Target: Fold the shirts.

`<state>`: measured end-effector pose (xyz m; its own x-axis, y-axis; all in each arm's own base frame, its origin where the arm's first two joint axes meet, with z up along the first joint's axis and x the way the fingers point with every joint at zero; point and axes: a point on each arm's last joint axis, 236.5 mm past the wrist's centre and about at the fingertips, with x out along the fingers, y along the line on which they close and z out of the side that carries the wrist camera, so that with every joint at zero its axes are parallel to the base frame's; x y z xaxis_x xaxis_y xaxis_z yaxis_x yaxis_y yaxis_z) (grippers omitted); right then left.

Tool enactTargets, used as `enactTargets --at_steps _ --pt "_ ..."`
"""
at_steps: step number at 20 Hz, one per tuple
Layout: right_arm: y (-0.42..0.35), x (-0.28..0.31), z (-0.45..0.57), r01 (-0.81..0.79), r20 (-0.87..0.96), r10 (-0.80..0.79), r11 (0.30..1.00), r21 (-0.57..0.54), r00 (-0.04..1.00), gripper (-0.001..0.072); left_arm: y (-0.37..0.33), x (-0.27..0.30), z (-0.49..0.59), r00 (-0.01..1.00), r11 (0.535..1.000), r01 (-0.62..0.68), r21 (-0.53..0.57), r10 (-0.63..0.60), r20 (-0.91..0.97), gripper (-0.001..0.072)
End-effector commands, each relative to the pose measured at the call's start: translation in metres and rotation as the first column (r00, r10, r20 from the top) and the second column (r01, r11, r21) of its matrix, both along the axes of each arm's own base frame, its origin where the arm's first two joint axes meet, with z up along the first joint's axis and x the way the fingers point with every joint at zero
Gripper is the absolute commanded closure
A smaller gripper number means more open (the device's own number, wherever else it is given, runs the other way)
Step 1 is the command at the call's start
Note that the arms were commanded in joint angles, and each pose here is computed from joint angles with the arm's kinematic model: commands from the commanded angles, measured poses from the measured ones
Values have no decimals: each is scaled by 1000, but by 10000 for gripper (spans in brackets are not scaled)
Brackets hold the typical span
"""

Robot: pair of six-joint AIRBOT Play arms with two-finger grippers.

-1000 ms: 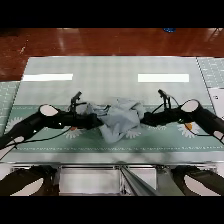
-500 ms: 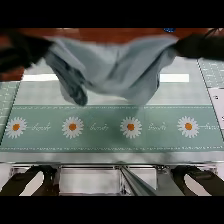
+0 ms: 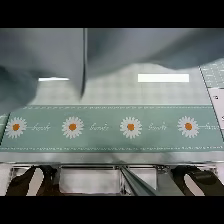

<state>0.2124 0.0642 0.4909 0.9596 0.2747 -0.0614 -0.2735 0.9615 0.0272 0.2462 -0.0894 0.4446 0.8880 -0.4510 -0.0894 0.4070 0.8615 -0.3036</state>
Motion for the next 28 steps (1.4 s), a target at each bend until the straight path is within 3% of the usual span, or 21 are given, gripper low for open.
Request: enactTargets --at_steps 1,6,10,14,21,25,28 --pt "-37 -46 -14 146 -45 -147 989 -23 988 679 15 -39 -21 989 974 -137 178 145 -34 690" --pt "-42 -65 -50 157 -185 -164 986 -50 969 678 40 -88 -53 958 935 -217 279 259 -120 690" --pt "-41 -52 -98 146 -353 -167 986 -85 921 679 37 -106 -64 954 938 -201 281 253 -163 690" --pt "-29 -23 -153 96 -494 -125 992 -84 860 679 38 -98 -107 913 947 -164 276 251 -320 690" --pt "-18 90 -276 73 -655 -112 994 -88 747 680 38 16 -257 769 982 -132 135 187 -612 690" --pt "-2 178 -339 37 -704 -67 998 -58 707 680 58 105 -331 699 971 -216 99 224 -678 690" --pt "7 242 -393 56 -733 -43 998 -7 679 680 56 159 -380 649 968 -252 17 182 -739 690"
